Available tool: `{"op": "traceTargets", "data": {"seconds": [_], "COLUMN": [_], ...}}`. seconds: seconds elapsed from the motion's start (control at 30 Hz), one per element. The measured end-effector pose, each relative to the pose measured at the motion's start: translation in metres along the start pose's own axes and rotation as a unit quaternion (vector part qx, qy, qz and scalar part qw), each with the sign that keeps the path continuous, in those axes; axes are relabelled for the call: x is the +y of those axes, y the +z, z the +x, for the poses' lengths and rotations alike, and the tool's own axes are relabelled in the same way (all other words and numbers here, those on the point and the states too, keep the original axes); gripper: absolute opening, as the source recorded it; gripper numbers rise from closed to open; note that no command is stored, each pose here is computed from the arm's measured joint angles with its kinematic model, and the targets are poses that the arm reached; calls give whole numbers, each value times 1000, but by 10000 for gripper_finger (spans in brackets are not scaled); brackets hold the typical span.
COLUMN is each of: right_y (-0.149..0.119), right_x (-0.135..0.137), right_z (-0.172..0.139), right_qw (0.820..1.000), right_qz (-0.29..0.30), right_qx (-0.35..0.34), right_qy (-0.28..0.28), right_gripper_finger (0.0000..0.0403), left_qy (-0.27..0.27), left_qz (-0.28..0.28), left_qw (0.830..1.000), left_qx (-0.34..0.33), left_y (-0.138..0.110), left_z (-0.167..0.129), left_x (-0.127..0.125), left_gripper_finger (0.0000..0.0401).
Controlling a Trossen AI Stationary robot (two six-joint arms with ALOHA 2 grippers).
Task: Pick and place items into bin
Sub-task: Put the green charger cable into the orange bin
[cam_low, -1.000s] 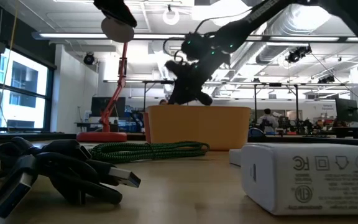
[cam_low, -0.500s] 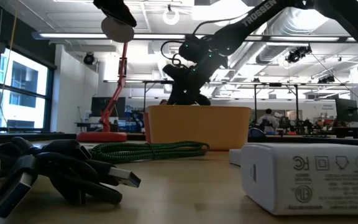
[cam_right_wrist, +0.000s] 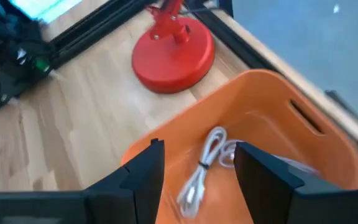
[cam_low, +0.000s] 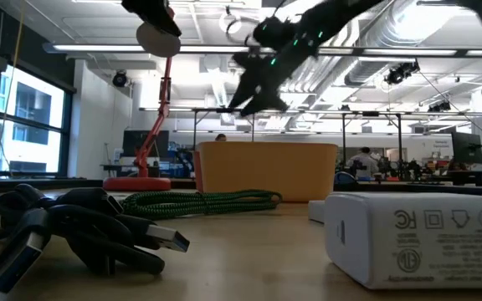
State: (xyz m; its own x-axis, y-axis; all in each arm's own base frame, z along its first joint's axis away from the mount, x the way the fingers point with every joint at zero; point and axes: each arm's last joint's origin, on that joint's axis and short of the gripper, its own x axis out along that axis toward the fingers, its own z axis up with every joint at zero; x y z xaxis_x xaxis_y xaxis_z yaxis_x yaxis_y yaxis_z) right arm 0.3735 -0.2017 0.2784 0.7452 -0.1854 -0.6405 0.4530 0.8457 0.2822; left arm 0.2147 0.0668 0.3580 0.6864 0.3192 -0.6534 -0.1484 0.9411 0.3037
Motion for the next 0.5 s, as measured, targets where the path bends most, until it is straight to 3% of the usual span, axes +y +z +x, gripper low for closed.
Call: {"op": "traceTargets", "data": {"seconds": [0.3, 0.5], "right_y": [5, -23], "right_x": [45, 62], "right_z": [-106, -157], "right_qw": [994, 992], "right_qz": [-106, -106], "right_qx": [-40, -64], "right_qy": [-12, -6], "right_gripper_finger": [184, 183], "left_qy": [-65, -77], "left_qz": [68, 19], "left_qw": [996, 997], "left_qx": [1, -9], "left_y": [2, 3], "left_z": [-3, 1], "left_x": [-23, -38], "left_gripper_finger": [95, 95]}}
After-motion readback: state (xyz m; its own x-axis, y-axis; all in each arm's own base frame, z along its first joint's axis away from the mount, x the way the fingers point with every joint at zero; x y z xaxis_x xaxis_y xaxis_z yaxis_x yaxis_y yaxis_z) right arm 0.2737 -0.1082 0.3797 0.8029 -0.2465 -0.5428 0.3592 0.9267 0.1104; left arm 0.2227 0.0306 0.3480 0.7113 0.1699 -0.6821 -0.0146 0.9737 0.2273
